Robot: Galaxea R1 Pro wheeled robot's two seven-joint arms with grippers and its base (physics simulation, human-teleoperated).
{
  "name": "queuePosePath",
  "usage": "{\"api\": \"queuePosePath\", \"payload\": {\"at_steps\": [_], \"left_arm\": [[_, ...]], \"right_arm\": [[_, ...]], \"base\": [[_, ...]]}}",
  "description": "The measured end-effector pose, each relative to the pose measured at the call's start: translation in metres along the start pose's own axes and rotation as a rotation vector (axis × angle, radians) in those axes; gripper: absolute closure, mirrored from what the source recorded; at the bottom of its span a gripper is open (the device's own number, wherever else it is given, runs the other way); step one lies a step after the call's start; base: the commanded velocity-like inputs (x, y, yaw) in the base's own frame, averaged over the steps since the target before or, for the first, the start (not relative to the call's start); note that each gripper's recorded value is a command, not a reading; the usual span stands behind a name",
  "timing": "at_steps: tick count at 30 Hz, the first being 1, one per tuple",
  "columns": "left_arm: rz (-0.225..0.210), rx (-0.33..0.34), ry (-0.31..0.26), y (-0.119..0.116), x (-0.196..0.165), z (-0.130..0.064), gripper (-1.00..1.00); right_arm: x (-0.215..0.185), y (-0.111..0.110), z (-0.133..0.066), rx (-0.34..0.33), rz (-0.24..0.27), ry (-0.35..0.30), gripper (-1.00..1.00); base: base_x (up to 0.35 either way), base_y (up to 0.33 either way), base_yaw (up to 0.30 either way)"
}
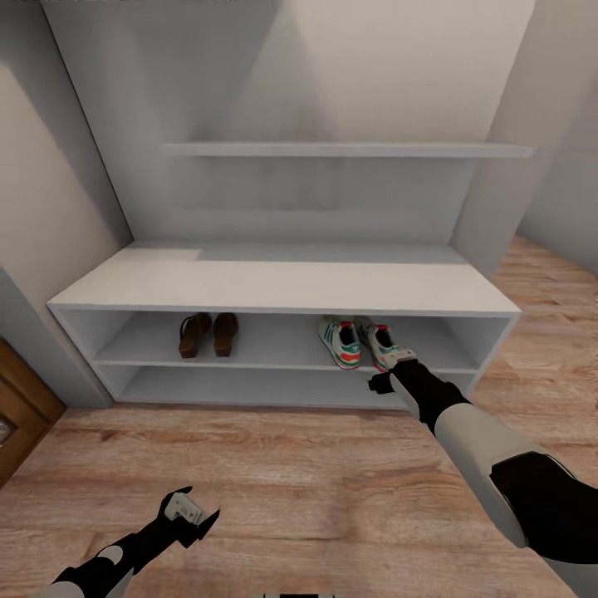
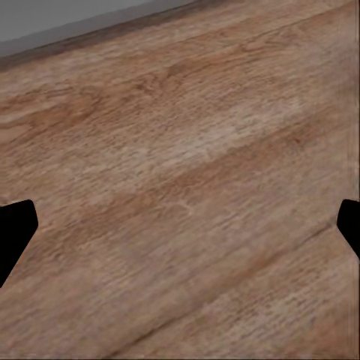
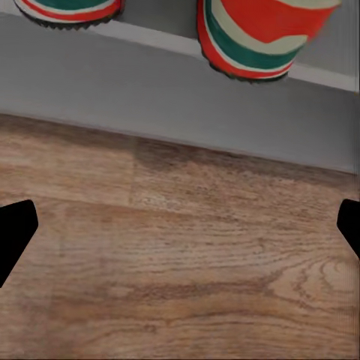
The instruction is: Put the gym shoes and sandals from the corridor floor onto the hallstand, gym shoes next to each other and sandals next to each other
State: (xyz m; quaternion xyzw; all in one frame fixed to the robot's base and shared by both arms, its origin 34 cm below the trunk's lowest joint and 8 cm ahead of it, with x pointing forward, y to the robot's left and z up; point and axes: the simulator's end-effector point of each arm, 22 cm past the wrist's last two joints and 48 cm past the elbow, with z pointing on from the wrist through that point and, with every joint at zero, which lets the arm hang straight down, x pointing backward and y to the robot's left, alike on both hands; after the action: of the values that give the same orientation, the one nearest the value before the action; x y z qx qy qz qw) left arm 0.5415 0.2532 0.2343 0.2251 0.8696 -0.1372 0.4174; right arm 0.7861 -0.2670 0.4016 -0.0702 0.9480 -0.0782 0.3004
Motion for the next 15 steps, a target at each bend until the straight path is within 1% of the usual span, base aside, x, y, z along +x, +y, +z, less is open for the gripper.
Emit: {"api": "queuePosePath", "payload": {"at_steps": [10, 15], "left_arm": [[0.0, 0.0, 0.001, 0.0, 0.0, 0.0, -1.0], [0.0, 0.001, 0.0, -0.001, 0.0, 0.0, -1.0]], "right_arm": [[0.002, -0.001, 0.001, 0.001, 0.0, 0.002, -1.0], [0.017, 0.001, 0.005, -0.002, -0.001, 0.023, -1.0]], "base": [[-0.282, -0.165, 0.0], [-0.243, -0.142, 0.0]]}}
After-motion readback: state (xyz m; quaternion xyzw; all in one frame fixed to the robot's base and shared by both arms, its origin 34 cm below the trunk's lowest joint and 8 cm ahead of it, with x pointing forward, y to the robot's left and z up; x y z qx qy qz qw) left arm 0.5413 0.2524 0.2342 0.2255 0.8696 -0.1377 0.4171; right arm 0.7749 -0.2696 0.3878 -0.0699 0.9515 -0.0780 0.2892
